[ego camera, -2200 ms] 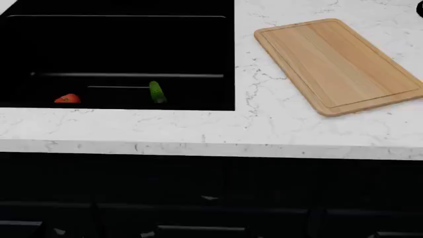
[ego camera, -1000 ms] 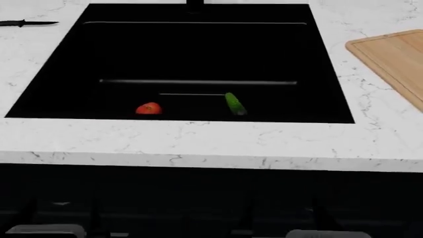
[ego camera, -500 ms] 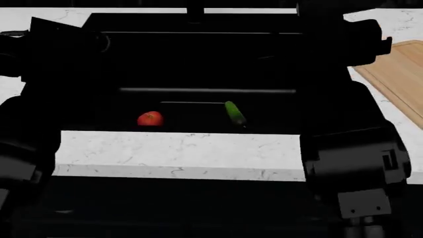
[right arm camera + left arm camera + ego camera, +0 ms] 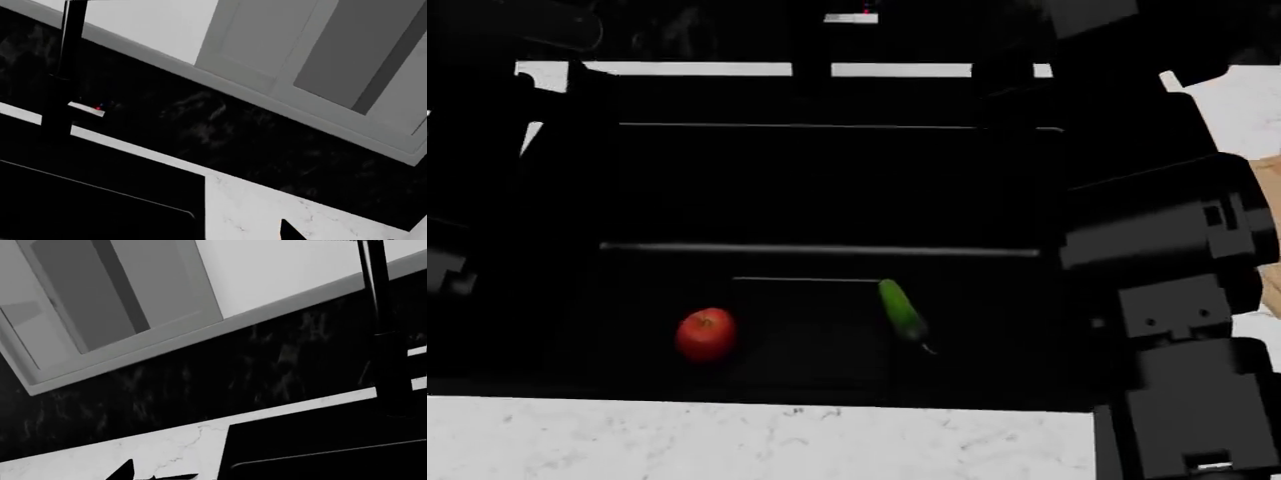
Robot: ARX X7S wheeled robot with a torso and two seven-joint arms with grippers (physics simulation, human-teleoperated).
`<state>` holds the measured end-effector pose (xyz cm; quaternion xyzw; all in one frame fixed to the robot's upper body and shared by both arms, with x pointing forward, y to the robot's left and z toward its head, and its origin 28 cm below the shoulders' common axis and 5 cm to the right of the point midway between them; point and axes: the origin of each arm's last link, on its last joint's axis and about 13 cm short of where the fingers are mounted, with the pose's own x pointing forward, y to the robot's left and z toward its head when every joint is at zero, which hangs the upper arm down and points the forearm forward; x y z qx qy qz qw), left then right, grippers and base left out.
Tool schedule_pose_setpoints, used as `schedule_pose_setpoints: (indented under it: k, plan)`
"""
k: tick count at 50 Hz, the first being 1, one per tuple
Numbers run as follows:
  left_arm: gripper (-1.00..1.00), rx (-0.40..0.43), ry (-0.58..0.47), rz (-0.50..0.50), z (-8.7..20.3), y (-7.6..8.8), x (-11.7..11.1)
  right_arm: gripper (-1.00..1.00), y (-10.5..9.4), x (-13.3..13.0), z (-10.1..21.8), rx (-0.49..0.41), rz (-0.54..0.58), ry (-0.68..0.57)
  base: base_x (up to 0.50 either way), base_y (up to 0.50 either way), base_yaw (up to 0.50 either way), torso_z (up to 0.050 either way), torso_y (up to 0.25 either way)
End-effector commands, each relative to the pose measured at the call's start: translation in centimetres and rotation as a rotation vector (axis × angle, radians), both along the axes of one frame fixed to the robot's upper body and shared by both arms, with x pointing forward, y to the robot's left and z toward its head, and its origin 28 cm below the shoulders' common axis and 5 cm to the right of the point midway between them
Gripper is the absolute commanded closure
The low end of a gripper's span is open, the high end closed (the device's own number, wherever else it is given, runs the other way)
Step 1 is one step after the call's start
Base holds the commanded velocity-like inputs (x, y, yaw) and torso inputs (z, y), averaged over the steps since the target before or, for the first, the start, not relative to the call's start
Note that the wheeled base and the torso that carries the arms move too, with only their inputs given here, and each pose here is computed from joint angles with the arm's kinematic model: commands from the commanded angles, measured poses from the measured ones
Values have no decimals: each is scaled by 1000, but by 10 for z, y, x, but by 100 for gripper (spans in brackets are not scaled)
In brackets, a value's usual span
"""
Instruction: Pick the vegetables from the sink and place them on the cutting board.
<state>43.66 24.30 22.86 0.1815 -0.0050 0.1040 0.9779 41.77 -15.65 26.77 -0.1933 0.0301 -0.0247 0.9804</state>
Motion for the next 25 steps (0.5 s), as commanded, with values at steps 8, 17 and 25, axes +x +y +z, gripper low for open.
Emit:
schedule_pose_setpoints:
  k: [8,17,25]
  plan:
    - [-100,81,22,-30,-1,9,-1,-100,-6,-17,-3,-143,63,117,500,0,0,0,0]
    - [-100,276,165,-211,-8,32,-32,-100,-15,-41,0,-298,243,292,500,0,0,0,0]
    - [-100,391,217,-284,12,60,-69,-100,-26,-61,21,-350,300,347,500,0,0,0,2]
